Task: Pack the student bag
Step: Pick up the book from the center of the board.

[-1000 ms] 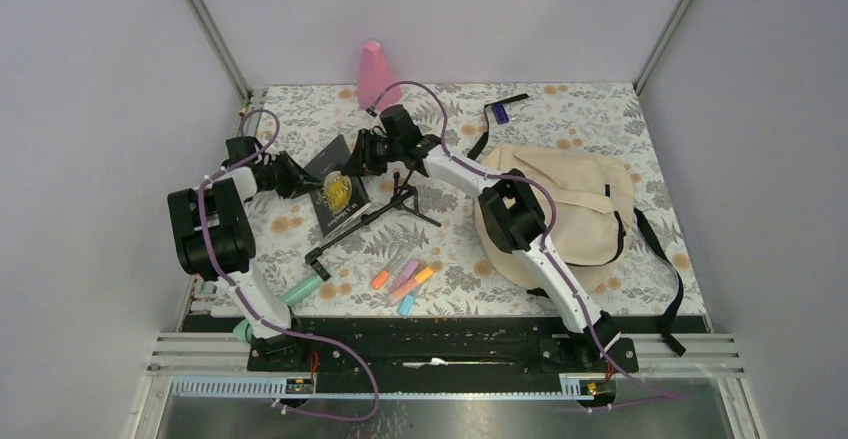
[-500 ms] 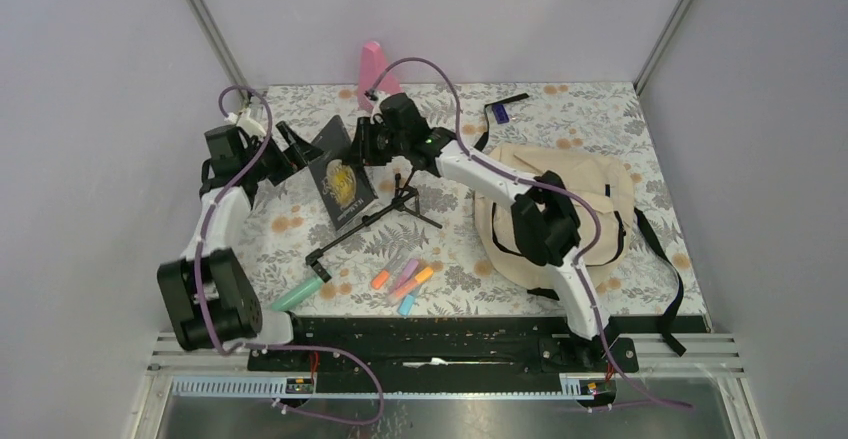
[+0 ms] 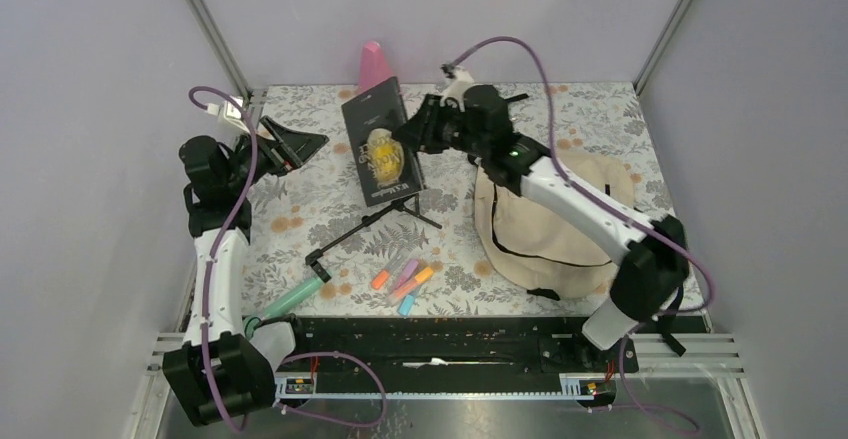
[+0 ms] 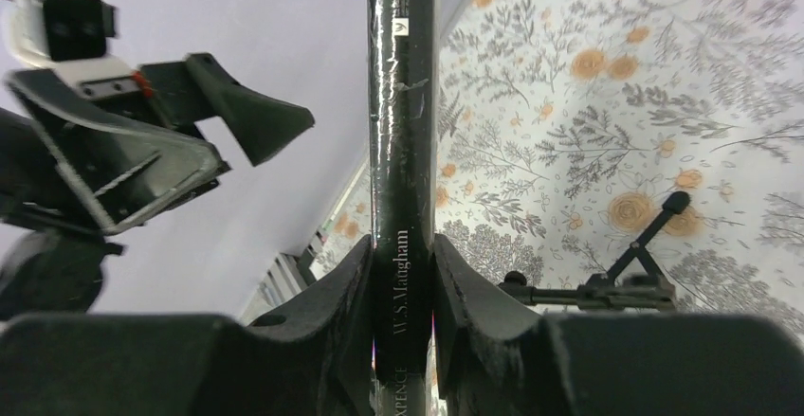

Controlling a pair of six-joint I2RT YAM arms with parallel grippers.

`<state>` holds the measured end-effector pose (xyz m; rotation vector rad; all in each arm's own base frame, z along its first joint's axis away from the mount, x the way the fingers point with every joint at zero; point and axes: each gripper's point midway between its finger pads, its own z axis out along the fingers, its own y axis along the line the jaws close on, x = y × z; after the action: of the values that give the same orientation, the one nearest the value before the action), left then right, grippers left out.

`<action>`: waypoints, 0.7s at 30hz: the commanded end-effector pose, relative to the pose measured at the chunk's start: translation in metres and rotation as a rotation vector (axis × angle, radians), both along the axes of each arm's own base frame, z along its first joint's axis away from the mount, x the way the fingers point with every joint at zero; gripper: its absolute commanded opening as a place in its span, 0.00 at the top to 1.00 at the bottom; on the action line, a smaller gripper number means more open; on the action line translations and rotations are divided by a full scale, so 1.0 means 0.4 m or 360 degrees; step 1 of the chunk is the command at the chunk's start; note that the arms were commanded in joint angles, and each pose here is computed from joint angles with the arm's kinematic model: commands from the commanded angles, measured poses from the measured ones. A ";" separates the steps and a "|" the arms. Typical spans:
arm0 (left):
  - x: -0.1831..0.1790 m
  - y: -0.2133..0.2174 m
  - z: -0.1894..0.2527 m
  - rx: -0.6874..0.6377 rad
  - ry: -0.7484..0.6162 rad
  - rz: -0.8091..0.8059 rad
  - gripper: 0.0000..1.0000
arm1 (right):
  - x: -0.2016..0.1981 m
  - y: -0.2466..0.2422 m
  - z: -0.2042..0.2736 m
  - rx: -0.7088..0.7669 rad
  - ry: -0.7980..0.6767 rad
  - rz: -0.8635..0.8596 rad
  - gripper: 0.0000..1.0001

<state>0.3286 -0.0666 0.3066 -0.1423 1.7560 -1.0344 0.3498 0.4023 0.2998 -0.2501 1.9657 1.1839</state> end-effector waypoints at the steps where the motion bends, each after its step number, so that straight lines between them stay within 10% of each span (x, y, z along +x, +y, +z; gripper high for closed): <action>1: -0.096 -0.091 0.148 -0.0128 -0.0299 -0.0294 0.01 | -0.104 -0.139 0.377 0.0513 -0.0460 -0.0023 1.00; 21: -0.345 -0.379 0.362 -0.0527 -0.0651 -0.1213 0.01 | -0.356 -0.296 0.517 0.0784 -0.0577 0.0134 1.00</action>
<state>0.2276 -0.2093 0.4140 0.3594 1.4324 -1.6783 0.2288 0.2958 0.4559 -0.2377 1.5150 1.4548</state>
